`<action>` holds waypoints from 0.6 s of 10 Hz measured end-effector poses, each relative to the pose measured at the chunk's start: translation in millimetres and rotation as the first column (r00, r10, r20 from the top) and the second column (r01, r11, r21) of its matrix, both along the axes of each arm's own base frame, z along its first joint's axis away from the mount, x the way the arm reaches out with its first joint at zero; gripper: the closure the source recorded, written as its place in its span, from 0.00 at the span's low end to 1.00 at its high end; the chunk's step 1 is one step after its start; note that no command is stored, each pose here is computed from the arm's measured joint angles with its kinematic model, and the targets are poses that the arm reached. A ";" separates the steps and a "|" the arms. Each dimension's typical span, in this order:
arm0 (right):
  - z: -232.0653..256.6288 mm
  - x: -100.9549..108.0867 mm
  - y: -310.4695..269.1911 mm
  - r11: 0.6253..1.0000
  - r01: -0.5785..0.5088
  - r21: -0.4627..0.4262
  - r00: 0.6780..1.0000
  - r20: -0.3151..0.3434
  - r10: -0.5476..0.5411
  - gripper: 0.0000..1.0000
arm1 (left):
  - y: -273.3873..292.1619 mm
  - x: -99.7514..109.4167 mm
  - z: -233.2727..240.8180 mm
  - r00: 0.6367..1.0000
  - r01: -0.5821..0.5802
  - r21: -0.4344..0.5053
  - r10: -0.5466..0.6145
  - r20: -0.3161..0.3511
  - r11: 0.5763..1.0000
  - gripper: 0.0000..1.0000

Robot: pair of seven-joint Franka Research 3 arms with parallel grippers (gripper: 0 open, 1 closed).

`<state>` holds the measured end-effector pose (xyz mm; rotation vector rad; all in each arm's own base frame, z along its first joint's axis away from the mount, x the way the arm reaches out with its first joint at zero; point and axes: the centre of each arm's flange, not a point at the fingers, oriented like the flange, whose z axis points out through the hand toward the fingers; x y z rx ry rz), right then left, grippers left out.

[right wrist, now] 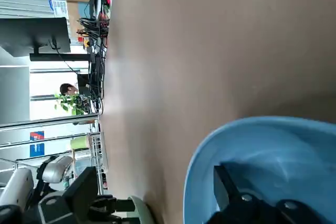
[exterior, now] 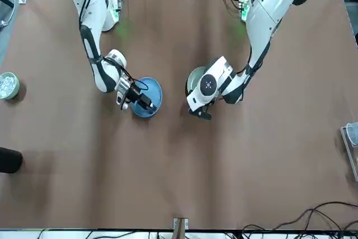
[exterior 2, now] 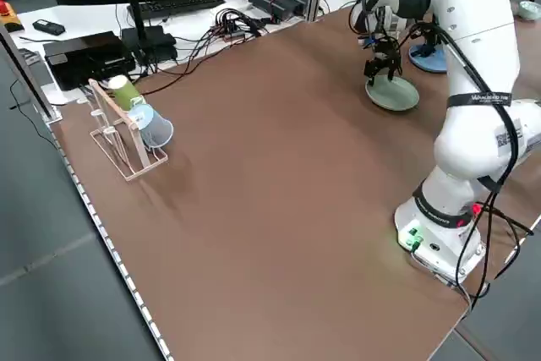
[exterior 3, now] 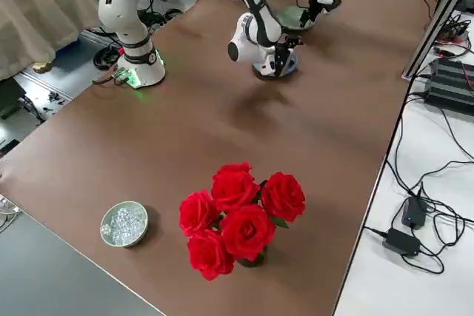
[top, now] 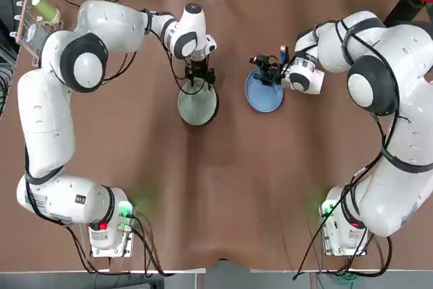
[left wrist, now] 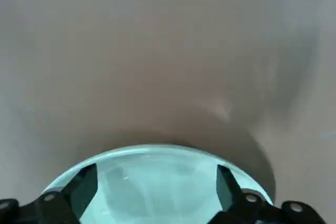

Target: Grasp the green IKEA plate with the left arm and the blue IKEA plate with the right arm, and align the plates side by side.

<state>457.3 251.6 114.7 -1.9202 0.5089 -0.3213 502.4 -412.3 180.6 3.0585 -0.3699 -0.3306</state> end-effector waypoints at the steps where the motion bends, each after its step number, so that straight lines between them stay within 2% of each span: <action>1: -0.2 0.4 3.6 1.000 0.003 0.004 1.000 0.001 -0.003 0.02 | -0.6 6.0 2.7 1.000 -0.006 -0.003 0.006 0.011 1.000 0.00; 6: -1.4 4.1 16.7 1.000 0.016 0.020 1.000 0.005 -0.016 0.02 | -1.1 20.8 -6.4 0.999 -0.018 0.019 0.017 0.039 1.000 0.00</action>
